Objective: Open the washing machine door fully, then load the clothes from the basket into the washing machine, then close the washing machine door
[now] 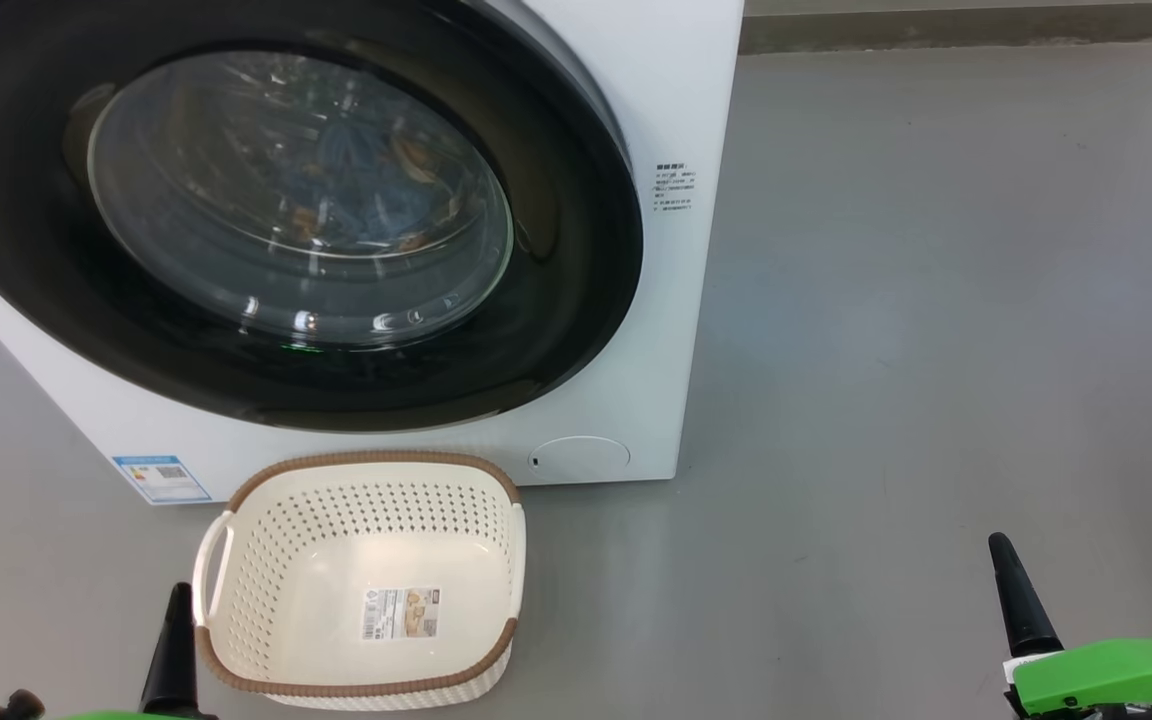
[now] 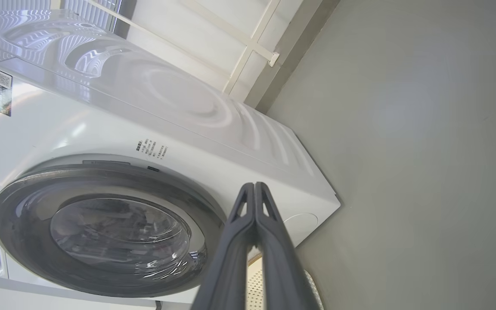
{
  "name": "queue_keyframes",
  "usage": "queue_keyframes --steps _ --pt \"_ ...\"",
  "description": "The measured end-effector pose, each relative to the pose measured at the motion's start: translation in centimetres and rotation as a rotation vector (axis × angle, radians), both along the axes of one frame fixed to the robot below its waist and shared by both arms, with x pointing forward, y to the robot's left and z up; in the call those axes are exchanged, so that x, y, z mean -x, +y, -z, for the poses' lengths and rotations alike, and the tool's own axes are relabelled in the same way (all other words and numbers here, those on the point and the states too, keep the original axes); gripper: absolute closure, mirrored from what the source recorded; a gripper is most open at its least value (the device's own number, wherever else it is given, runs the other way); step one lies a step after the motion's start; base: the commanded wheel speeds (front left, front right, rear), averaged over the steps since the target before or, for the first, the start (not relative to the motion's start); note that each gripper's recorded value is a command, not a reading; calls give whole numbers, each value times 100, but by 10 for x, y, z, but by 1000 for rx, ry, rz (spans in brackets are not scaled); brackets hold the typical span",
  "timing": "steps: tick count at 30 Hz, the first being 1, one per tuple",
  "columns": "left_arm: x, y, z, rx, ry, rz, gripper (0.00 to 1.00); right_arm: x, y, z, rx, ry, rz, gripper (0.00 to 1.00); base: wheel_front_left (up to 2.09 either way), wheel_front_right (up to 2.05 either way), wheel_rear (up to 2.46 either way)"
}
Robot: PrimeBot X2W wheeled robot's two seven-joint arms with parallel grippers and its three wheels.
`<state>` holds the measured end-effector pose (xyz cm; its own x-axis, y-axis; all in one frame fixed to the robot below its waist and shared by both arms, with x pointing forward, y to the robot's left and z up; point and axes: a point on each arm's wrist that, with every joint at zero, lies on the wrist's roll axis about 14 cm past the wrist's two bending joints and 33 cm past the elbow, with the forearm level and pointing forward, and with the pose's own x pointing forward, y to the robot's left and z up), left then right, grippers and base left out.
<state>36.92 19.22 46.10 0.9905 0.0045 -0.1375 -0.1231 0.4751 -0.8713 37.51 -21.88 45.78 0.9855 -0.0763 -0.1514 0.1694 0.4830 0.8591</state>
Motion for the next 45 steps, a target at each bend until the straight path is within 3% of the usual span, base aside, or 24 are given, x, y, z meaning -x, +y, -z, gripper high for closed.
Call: queue_keyframes --steps 45 --pt "-5 -3 -17 453 -43 -25 100 1 7 -21 -467 -90 19 100 0 0 0"
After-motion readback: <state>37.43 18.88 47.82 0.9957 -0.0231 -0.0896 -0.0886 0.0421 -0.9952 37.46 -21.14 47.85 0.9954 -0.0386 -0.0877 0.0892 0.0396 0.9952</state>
